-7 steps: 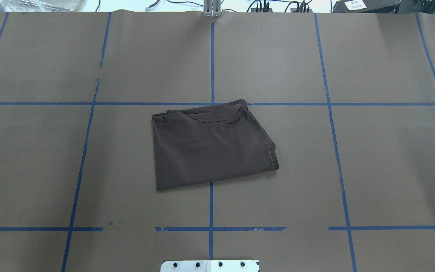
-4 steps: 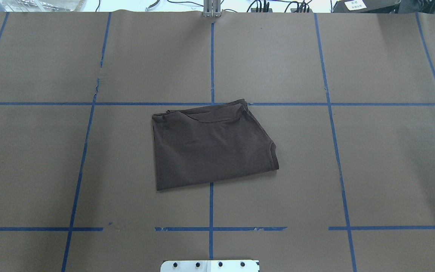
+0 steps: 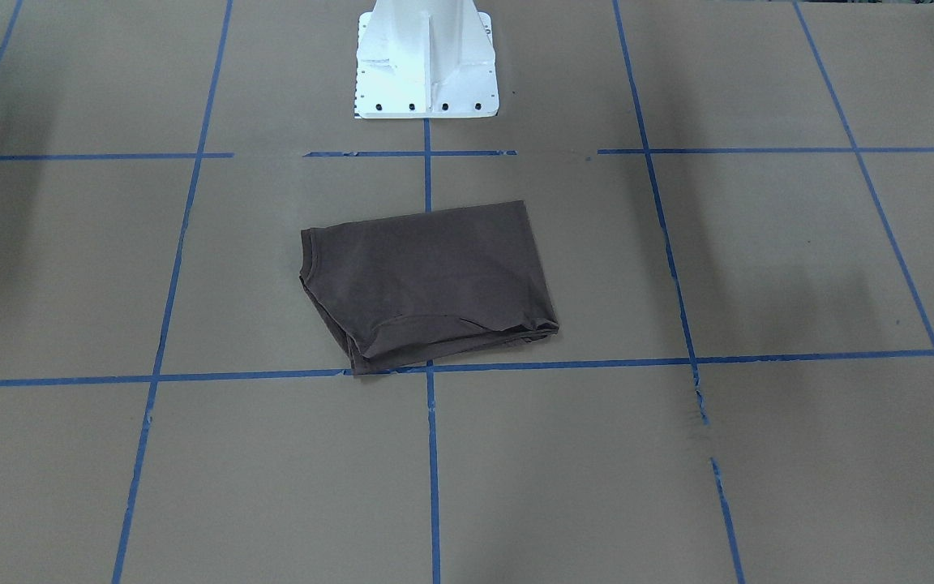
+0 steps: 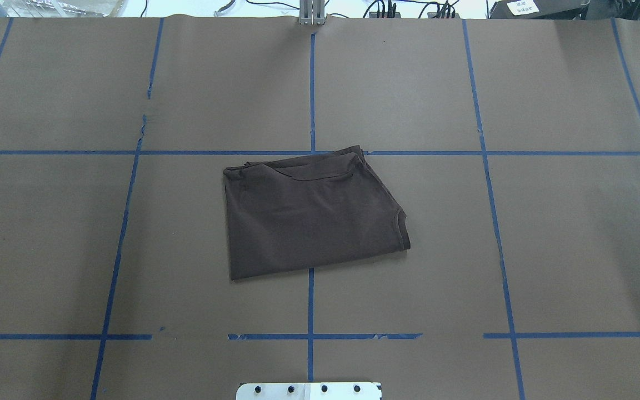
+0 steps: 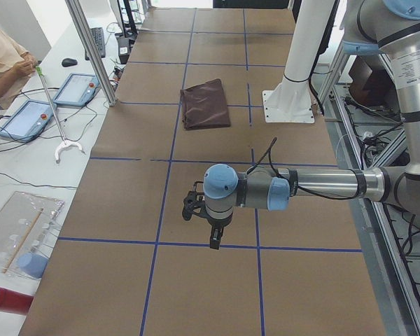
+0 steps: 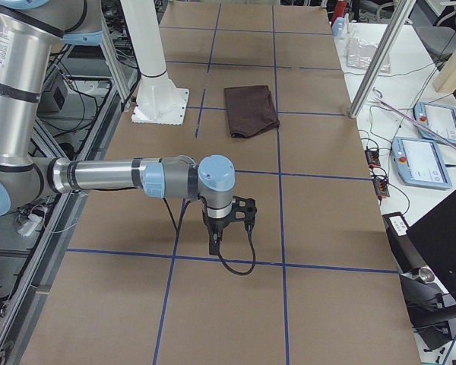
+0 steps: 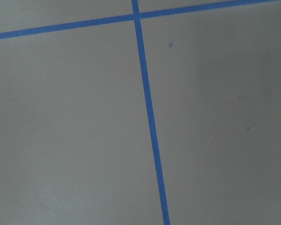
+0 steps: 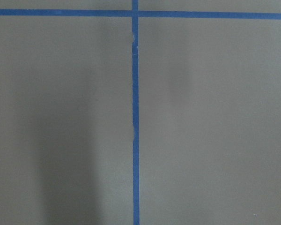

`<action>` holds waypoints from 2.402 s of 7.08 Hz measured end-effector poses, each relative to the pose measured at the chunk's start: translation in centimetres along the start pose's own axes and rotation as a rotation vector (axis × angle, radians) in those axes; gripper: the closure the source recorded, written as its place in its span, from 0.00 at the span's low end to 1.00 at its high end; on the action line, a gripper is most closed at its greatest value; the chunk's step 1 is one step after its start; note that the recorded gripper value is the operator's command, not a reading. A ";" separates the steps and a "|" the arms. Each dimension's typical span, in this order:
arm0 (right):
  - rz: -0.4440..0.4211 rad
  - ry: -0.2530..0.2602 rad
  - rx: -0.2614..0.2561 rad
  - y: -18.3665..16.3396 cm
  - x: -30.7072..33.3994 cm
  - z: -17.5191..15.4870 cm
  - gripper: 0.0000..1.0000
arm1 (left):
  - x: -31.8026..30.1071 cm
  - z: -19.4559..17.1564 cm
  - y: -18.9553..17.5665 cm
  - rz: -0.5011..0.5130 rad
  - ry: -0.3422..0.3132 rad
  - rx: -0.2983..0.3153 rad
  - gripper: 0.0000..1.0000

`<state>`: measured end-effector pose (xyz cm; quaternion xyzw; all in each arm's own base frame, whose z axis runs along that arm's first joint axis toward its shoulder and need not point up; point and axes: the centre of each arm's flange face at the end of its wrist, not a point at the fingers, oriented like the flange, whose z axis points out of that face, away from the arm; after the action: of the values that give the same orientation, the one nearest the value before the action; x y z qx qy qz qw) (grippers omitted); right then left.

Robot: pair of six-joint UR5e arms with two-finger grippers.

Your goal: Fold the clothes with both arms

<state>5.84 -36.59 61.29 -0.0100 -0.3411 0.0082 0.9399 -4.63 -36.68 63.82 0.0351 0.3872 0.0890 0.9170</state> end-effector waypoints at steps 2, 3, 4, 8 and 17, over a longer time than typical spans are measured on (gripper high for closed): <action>-0.006 -0.001 0.004 -0.1 -0.1 -0.1 0.00 | 0.0 -0.1 0.0 0.006 0.002 -0.011 0.00; -0.015 -0.003 0.007 -0.2 -0.3 -0.3 0.00 | 0.1 -0.2 -0.1 0.010 0.002 -0.009 0.00; -0.022 -0.005 0.010 -0.3 -0.4 -0.4 0.00 | 0.1 -0.3 -0.2 0.012 0.003 -0.007 0.00; -0.022 -0.009 0.007 -0.1 -0.4 -0.4 0.00 | 0.2 -0.4 -0.4 0.017 0.001 -0.003 0.00; -0.014 -0.009 -0.002 0.4 -0.1 0.0 0.00 | -0.3 -0.5 -0.4 0.019 -0.063 -0.011 0.00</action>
<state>5.79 -36.17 61.22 -0.0084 -0.3454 0.0013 0.9384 -5.17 -37.16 63.62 0.0365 0.3575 0.0984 0.9280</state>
